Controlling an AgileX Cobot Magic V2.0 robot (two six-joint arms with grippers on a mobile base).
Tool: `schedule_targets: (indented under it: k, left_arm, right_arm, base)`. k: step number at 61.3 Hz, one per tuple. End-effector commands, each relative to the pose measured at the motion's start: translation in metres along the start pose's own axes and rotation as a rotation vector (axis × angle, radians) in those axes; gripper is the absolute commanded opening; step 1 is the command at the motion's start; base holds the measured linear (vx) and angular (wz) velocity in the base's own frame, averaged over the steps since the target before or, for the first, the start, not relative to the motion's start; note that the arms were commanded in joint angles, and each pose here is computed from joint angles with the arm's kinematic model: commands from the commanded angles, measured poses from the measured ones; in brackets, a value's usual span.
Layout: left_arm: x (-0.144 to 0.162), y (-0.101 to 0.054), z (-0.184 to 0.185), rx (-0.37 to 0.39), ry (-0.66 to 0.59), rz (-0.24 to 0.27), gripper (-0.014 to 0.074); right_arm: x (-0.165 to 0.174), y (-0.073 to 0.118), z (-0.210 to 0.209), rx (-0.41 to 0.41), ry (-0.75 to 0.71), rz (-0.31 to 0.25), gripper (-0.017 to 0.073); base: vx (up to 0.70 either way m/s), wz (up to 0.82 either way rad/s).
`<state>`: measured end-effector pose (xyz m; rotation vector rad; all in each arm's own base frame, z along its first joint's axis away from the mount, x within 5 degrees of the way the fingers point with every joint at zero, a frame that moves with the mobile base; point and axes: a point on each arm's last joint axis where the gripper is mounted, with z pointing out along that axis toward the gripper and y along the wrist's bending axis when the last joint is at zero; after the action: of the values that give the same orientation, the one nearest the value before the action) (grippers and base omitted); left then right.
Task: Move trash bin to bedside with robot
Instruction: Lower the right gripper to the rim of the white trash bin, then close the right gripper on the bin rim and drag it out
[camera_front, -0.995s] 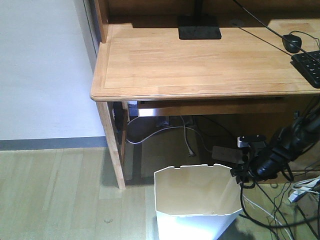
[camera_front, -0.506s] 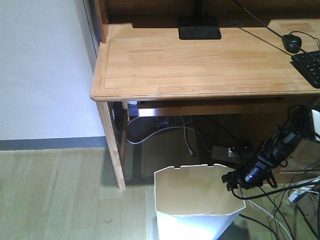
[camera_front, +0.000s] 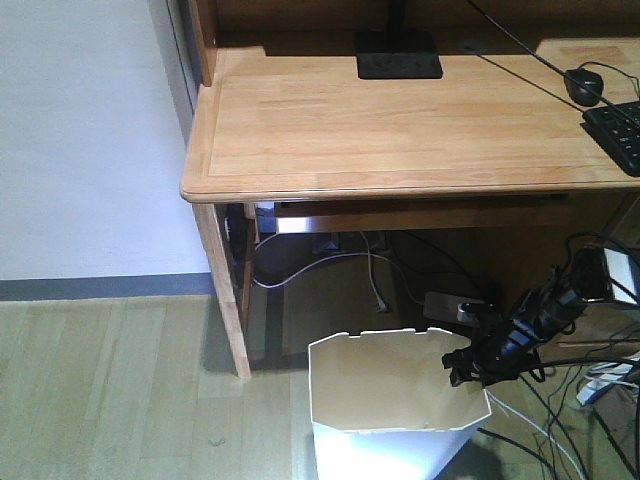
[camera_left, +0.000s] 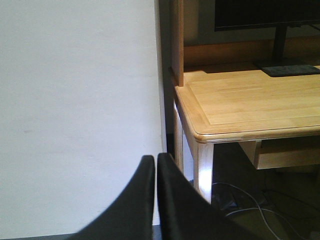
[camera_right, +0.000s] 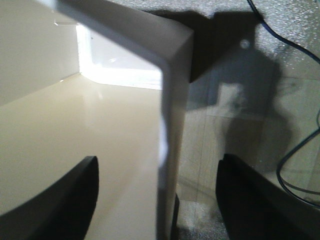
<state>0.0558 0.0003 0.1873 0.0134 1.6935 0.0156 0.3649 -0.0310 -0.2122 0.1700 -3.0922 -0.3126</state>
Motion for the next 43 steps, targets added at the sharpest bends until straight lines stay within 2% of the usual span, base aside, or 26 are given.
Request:
schedule_targets:
  k: [1, 4, 12, 22, 34, 43]
  left_arm:
    - [-0.001, 0.0, 0.0, 0.003, -0.063, -0.004, -0.0006]
    - [-0.001, 0.0, 0.0, 0.003, -0.063, -0.004, -0.0006]
    - [-0.001, 0.0, 0.0, 0.003, -0.063, -0.004, -0.0006]
    - [-0.001, 0.0, 0.0, 0.003, -0.063, -0.004, -0.0006]
    - [-0.001, 0.0, 0.0, 0.003, -0.063, -0.004, -0.0006]
    - [-0.001, 0.0, 0.0, 0.003, -0.063, -0.004, -0.0006]
  right_arm:
    - [-0.024, -0.001, -0.023, -0.012, -0.046, -0.026, 0.0386]
    - [-0.025, -0.001, -0.023, -0.022, -0.041, -0.028, 0.0318]
    - [-0.028, 0.0, -0.025, -0.042, -0.038, -0.014, -0.0017]
    - [-0.033, 0.002, -0.033, -0.057, -0.055, 0.008, -0.0012]
    - [-0.037, 0.008, -0.055, -0.069, -0.109, -0.003, -0.0009]
    - [-0.03, 0.018, -0.071, -0.127, -0.141, -0.016, -0.0009]
  base:
    - [0.0, 0.0]
    - [0.0, 0.0]
    - [0.0, 0.0]
    - [0.0, 0.0]
    - [0.0, 0.0]
    - [0.0, 0.0]
